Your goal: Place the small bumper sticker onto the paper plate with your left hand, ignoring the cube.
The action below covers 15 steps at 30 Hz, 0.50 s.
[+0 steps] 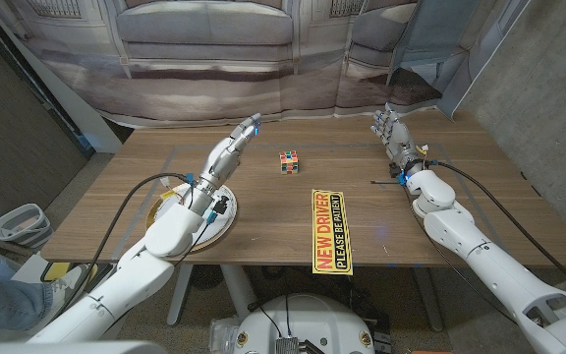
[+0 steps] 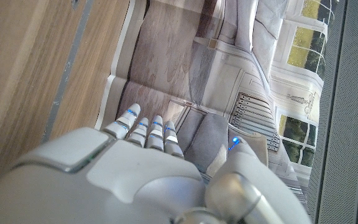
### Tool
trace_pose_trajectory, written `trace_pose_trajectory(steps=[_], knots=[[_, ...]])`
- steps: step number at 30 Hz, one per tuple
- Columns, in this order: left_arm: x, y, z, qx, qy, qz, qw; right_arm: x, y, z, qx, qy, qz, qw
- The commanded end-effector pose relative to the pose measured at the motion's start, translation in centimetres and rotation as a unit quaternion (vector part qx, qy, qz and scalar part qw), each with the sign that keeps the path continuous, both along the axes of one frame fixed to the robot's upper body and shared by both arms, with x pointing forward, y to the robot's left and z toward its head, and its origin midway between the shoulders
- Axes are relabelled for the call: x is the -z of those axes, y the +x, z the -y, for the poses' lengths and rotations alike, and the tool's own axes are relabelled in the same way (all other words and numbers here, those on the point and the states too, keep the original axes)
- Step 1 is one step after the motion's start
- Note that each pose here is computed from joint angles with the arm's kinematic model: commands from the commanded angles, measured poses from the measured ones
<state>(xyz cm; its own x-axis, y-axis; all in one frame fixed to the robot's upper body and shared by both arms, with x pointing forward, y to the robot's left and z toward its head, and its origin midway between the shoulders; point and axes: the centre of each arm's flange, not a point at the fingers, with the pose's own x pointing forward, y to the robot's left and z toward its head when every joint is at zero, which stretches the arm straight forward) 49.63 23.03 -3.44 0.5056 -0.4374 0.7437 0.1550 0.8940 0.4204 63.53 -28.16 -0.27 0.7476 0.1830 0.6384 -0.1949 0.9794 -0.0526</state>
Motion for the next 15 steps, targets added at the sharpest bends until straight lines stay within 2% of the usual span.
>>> trace_pose_trajectory(steps=[1,15], knots=[[0.24,-0.77,0.58,-0.002,0.023,0.012,1.000,-0.12,0.14,-0.25,0.000,0.000,0.000,1.0000],[0.51,-1.33,0.75,0.003,0.032,0.026,0.999,-0.44,0.03,-0.18,0.003,0.003,0.006,1.0000]])
